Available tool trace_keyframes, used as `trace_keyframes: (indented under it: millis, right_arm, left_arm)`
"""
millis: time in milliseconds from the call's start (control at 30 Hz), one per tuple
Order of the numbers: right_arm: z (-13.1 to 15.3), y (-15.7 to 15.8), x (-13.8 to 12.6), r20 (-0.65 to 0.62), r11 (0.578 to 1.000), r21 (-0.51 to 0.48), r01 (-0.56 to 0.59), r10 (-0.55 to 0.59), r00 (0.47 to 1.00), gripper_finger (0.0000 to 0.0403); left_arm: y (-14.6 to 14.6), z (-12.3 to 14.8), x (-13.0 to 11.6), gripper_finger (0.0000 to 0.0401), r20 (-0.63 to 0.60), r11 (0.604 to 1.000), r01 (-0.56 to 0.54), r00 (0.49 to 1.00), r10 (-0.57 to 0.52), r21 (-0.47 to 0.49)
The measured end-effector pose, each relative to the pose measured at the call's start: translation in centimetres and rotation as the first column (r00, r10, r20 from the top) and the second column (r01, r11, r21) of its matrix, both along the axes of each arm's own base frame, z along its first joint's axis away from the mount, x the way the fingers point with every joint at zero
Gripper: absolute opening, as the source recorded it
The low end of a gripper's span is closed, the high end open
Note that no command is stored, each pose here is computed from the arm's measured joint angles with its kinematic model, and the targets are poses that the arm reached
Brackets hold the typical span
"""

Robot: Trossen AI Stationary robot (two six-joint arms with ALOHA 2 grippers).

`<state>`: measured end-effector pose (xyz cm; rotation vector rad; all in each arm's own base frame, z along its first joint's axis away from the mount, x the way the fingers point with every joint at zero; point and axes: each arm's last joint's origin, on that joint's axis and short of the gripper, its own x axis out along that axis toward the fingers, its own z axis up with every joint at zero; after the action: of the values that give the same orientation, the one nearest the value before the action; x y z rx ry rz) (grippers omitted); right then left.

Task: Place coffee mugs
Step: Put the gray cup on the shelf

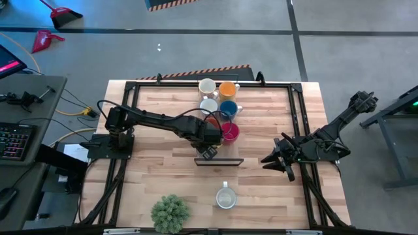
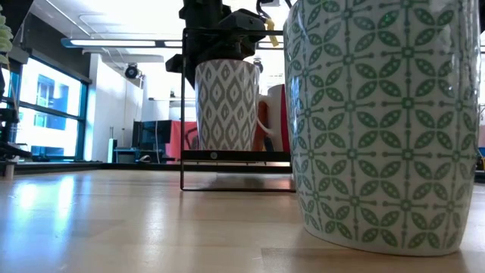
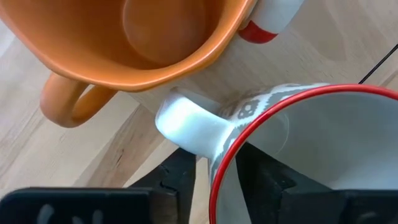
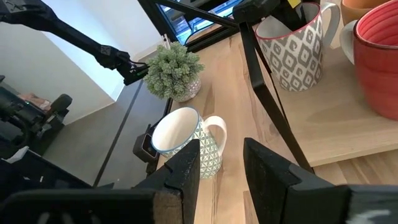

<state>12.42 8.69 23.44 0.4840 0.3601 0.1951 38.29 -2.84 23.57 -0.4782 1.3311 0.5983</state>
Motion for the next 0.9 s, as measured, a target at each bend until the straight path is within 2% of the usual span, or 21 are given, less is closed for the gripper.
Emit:
trace_keyframes:
  millis: [333, 900]
  right_arm:
    - [0.0, 0.0, 0.0, 0.0, 1.0, 0.0, 0.0, 0.0, 1.0, 0.0106]
    - [0.0, 0.0, 0.0, 0.0, 1.0, 0.0, 0.0, 0.0, 1.0, 0.0106]
  left_arm:
    - [-0.1, 0.0, 0.0, 0.0141, -0.003, 0.999, 0.002, 1.0, -0.002, -0.039]
    - [-0.1, 1.8, 0.5, 0.0148, 0.021, 0.999, 0.044, 0.999, -0.043, -0.023]
